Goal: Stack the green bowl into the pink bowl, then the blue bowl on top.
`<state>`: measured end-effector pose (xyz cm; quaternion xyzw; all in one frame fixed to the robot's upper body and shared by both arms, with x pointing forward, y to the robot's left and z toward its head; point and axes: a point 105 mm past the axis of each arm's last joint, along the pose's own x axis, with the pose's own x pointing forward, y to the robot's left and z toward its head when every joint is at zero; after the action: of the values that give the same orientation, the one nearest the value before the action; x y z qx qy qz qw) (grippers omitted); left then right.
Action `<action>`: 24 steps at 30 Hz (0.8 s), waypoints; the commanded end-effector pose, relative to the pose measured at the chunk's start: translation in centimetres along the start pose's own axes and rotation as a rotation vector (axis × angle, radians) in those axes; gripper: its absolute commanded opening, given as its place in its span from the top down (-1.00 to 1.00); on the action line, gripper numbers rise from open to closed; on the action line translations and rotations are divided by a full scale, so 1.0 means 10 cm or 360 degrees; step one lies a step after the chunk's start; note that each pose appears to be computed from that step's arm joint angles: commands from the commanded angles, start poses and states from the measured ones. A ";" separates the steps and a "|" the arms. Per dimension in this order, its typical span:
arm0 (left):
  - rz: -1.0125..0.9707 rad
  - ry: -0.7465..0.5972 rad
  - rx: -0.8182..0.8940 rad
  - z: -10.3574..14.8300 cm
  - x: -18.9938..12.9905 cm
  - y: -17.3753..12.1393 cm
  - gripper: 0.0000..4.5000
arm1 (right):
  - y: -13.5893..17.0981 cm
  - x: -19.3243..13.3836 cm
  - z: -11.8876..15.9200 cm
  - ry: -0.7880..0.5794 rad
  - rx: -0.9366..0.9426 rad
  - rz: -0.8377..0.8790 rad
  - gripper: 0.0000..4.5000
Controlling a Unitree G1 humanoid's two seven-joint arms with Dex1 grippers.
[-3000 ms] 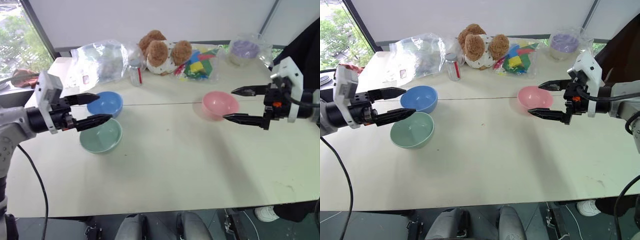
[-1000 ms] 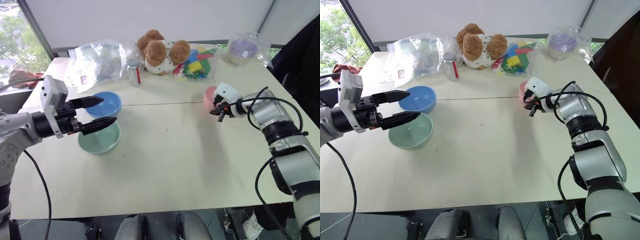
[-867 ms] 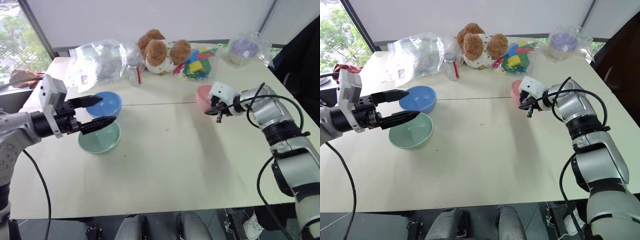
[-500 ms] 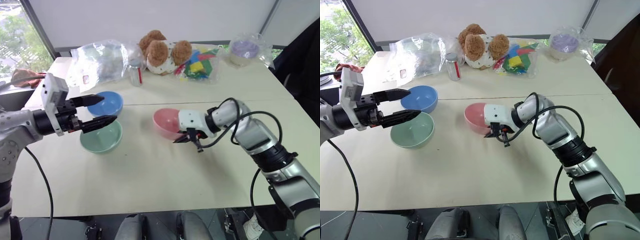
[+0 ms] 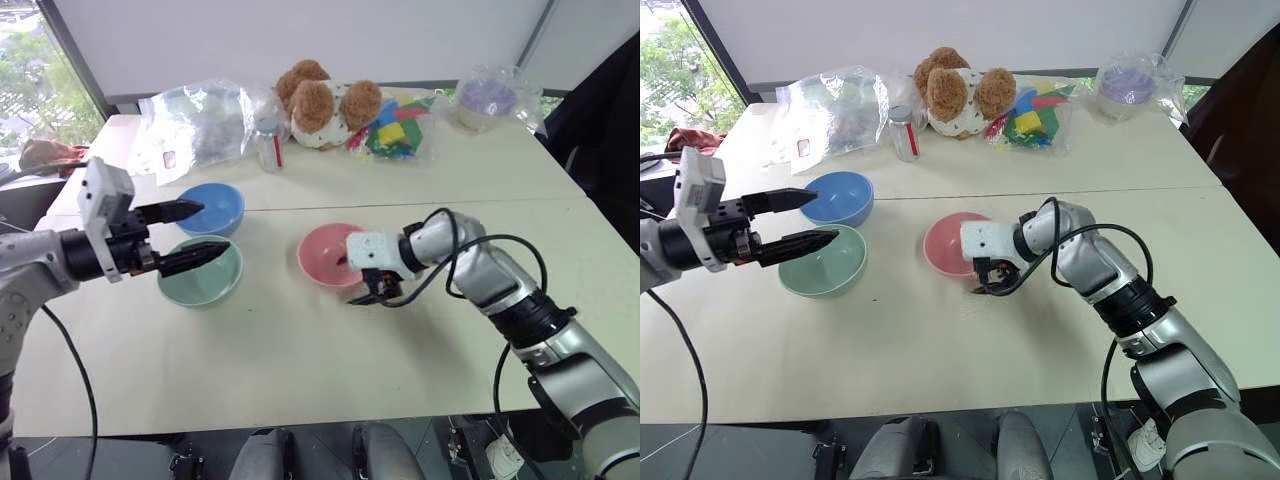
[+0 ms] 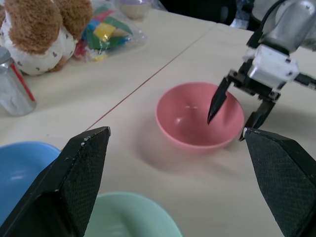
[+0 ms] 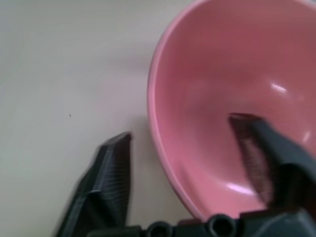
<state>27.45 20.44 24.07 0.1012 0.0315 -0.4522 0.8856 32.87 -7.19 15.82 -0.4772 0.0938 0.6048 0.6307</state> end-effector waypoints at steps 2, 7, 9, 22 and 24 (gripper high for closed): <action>0.0037 0.0103 0.0135 -0.01 -0.12 0.01 -1.00 | -0.24 -0.45 0.41 -0.0320 0.0115 -0.0175 -0.97; -0.0016 0.0415 0.0283 -0.33 -0.28 0.03 -1.00 | -0.34 -1.05 0.62 -0.0623 0.0366 -0.0274 -0.97; -0.0068 0.0539 0.0349 -0.46 -0.33 0.02 -1.00 | -0.29 -1.20 0.64 -0.0689 0.0400 -0.0274 -0.97; -0.0262 0.0906 0.0648 -1.19 -0.20 0.17 -1.00 | -0.03 -1.43 0.56 -0.0700 0.0633 -0.0390 -0.97; -0.0314 0.0904 0.0646 -1.24 -0.15 0.16 -0.75 | -0.02 -1.47 0.56 -0.0689 0.0648 -0.0422 -1.00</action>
<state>28.14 25.01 12.17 0.3786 0.1993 -0.4838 0.7635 27.35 -12.68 27.68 -0.1982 0.0398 0.5851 0.7853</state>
